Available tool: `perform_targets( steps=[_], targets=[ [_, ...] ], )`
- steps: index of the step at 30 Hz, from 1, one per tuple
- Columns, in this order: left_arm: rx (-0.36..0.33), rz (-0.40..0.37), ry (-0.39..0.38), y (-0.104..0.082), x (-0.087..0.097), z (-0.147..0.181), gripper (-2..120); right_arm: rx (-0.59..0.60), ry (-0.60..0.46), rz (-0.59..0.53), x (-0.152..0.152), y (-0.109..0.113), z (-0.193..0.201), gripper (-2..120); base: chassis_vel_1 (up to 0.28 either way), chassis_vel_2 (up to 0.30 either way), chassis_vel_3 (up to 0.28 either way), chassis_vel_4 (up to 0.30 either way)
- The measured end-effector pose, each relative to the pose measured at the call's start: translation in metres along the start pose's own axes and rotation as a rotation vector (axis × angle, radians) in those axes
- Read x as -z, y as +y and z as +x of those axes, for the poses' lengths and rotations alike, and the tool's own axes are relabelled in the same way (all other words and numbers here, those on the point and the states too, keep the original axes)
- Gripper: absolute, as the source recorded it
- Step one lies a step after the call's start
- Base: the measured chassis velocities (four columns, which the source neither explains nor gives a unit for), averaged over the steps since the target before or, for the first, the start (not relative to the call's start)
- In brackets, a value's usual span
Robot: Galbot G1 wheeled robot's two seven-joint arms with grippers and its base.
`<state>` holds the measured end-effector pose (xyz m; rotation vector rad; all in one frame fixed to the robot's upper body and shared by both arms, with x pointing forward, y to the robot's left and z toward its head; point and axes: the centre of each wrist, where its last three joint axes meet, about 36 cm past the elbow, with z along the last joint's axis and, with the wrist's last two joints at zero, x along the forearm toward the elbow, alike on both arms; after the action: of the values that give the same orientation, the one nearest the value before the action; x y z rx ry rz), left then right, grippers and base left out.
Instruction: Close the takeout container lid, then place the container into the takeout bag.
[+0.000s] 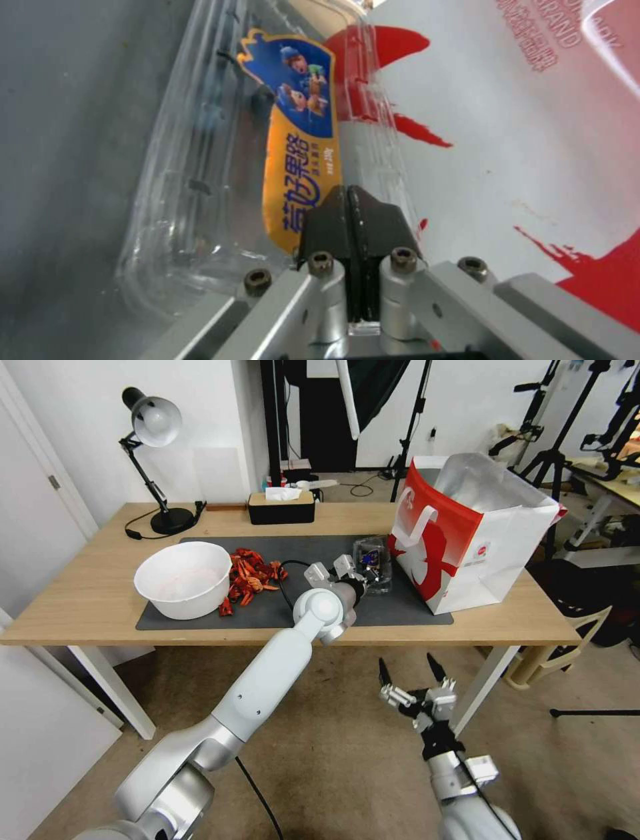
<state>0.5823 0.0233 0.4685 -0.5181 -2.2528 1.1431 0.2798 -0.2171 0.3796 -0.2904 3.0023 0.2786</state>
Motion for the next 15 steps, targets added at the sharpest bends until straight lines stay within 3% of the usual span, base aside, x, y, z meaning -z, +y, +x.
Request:
perform_targets(
  steps=[6, 8, 9, 15],
  targets=[
    [0.01, 0.002, 0.001, 0.004, -0.002, -0.001, 0, -0.019, -0.022, -0.149, 0.03, -0.02, -0.021, 100, 0.0, 0.0, 0.0, 0.0],
    [0.017, 0.001, -0.001, 0.006, -0.001, -0.001, 0, -0.039, -0.016, -0.286, 0.05, -0.029, -0.031, 100, 0.0, 0.0, 0.0, 0.0],
    [0.017, 0.001, -0.001, 0.006, -0.001, -0.001, 0, -0.039, -0.016, -0.286, 0.05, -0.029, -0.031, 100, 0.0, 0.0, 0.0, 0.0],
    [0.015, -0.004, -0.007, 0.007, 0.001, 0.002, 0, -0.056, 0.035, -0.532, 0.073, -0.031, -0.044, 100, 0.0, 0.0, 0.0, 0.0]
  ],
)
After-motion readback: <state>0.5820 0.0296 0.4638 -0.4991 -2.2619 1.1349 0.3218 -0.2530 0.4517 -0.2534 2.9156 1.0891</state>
